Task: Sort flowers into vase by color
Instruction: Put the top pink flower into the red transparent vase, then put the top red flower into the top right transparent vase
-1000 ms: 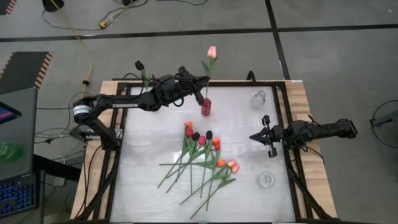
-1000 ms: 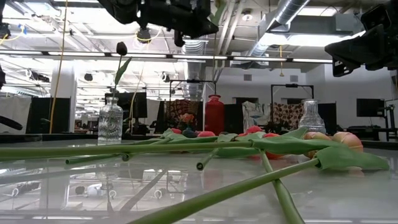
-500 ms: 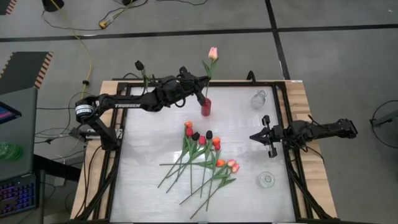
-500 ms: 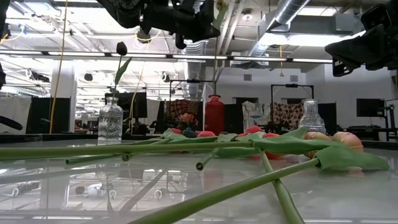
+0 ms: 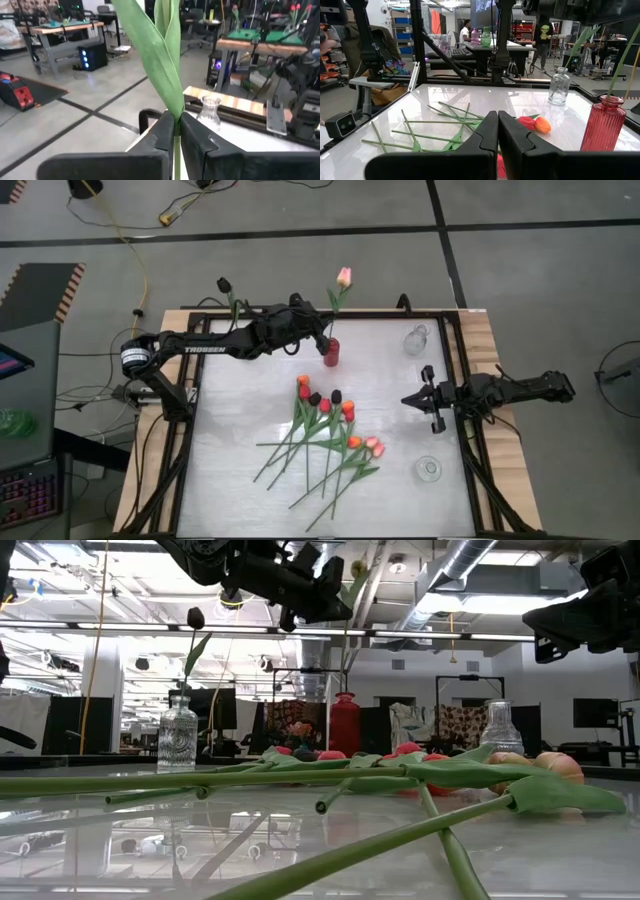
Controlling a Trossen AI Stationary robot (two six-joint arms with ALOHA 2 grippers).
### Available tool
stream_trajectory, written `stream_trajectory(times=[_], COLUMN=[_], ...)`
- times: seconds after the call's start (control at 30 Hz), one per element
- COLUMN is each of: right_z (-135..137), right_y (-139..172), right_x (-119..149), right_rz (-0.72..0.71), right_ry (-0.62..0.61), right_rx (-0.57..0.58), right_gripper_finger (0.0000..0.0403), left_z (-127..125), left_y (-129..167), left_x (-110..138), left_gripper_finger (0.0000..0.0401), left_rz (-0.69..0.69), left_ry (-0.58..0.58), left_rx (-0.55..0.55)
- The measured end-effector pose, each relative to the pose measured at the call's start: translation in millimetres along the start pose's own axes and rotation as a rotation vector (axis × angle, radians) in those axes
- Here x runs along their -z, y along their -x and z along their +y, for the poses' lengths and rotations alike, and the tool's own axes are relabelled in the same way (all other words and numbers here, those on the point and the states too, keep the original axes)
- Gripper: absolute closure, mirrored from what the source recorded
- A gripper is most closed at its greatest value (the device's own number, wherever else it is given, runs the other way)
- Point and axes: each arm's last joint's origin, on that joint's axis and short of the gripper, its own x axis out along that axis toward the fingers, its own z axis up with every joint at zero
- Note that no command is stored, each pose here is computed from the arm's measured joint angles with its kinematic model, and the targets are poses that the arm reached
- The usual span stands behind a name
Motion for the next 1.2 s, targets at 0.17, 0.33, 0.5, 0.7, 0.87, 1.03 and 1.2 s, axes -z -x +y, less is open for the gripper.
stream_trajectory(times=[0.17, 0.33, 0.5, 0.7, 0.87, 1.03, 1.2], right_z=[0.0, 0.0, 0.0, 0.0, 0.0, -0.1, -0.1], right_y=[0.0, 0.0, 0.0, 0.0, 0.0, -0.1, -0.1], right_x=[0.0, 0.0, 0.0, 0.0, 0.0, -0.1, -0.5], right_rz=[0.000, 0.000, 0.000, 0.000, 0.000, -0.004, -0.008], right_ry=[0.000, 0.000, 0.000, 0.000, 0.000, -0.001, -0.001], right_rx=[0.000, 0.000, 0.001, 0.000, 0.000, 0.001, 0.002], right_gripper_finger=[0.0362, 0.0362, 0.0362, 0.0362, 0.0362, 0.0362, 0.0362], left_z=[0.2, 1.9, 4.7, 7.4, 5.2, -7.4, -27.4], left_y=[0.4, 7.8, 21.5, 38.9, 52.5, 63.1, 74.2], left_x=[5.4, 5.7, 4.1, 6.5, 14.8, 27.0, 34.2], left_gripper_finger=[0.0336, 0.0285, 0.0256, 0.0248, 0.0248, 0.0248, 0.0248], left_rz=[0.058, 0.133, 0.236, 0.384, 0.545, 0.703, 0.803], left_ry=[-0.036, -0.086, -0.124, -0.092, -0.015, 0.044, 0.068], left_rx=[0.000, -0.006, -0.008, 0.011, 0.090, 0.171, 0.215])
